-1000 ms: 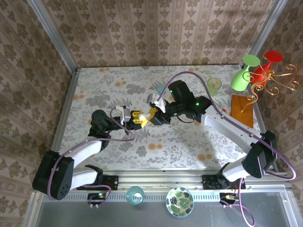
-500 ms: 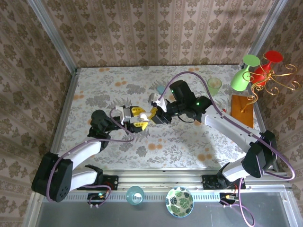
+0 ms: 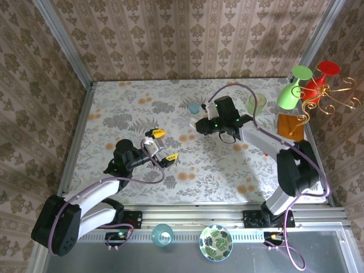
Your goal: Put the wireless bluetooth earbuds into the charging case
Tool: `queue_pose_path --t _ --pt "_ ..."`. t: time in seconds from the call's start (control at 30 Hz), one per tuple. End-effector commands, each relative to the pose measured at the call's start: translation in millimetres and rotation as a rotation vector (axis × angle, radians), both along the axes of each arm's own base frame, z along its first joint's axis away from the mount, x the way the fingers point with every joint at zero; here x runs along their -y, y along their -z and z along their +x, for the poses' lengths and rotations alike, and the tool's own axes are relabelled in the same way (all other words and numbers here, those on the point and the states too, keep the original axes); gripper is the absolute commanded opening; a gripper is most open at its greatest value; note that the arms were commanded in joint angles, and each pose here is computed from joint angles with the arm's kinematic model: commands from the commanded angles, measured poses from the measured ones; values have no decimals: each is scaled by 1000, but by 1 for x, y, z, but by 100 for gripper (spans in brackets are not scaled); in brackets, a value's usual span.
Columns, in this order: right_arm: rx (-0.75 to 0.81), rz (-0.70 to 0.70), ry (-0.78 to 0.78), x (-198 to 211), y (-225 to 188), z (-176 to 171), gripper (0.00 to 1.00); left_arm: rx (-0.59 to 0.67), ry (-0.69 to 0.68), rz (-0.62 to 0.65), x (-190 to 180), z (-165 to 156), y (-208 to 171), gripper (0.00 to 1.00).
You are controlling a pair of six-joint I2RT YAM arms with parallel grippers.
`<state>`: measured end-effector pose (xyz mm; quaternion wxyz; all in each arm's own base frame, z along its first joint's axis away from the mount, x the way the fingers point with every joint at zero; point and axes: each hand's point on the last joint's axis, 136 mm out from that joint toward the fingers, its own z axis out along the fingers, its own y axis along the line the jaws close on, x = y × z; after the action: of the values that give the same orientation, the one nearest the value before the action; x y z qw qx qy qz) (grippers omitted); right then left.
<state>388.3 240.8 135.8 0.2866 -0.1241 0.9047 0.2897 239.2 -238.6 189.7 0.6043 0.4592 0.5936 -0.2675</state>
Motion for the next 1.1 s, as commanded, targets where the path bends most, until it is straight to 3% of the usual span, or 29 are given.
queue_pose_path --t 0.0,0.37,0.43,0.5,0.57,0.73,0.9,1.07 --pt "-207 71 219 15 35 11 19 33 -132 85 -12 18 14 100" --pt "-346 92 306 17 99 38 24 7 -132 101 -8 21 26 100" --pt "-345 87 325 21 101 39 29 2 -141 93 -9 22 25 100" --pt "-318 74 337 27 95 40 41 -32 -182 70 -13 27 24 100" --pt "-268 41 349 37 86 40 57 -82 -255 44 -22 39 22 100" --pt "-100 -55 356 64 51 33 84 -117 -436 18 -53 62 21 100" --pt "192 -166 371 101 0 17 96 -94 -670 -43 -100 80 10 100" --pt "458 -412 451 157 -32 -8 99 -65 -825 -30 -136 84 10 100"
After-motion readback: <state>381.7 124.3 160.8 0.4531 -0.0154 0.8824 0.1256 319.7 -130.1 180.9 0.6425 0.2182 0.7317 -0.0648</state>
